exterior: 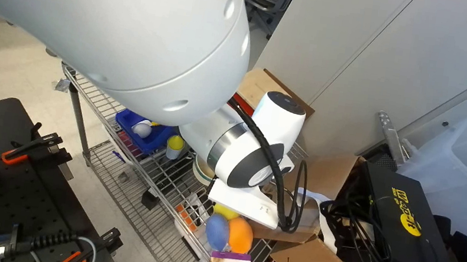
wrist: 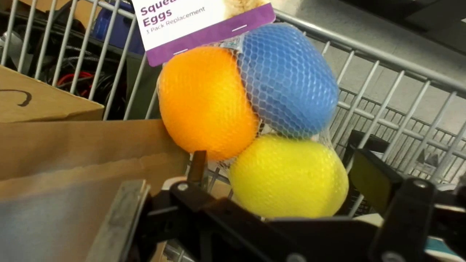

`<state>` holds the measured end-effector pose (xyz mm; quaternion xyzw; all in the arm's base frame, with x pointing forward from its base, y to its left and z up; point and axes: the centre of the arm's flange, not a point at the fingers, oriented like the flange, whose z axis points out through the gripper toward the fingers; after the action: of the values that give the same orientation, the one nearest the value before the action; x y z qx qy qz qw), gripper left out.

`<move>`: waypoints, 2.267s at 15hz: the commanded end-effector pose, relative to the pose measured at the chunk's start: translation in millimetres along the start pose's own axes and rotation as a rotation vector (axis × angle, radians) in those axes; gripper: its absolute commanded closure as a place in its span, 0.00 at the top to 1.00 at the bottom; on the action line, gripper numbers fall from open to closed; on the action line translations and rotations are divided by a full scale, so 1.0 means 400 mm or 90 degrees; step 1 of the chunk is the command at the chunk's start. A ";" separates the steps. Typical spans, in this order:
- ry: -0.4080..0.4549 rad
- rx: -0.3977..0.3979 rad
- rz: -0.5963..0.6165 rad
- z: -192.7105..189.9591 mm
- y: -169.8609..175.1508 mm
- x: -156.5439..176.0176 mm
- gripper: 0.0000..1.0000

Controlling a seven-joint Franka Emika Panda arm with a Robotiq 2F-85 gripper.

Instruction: Pick up the plush toys and put them in the box

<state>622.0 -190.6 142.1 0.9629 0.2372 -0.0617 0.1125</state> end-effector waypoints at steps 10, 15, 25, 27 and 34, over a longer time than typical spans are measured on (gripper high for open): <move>0.059 -0.024 -0.067 -0.003 0.011 0.035 1.00; 0.053 -0.006 -0.066 0.023 -0.009 0.039 0.65; 0.047 0.016 -0.062 0.054 -0.021 0.008 0.00; 0.055 0.021 -0.054 0.044 -0.022 0.003 0.00; 0.057 0.017 0.073 -0.055 -0.054 -0.019 0.01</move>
<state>623.6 -181.1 133.8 0.9687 0.2276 -0.0261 0.0956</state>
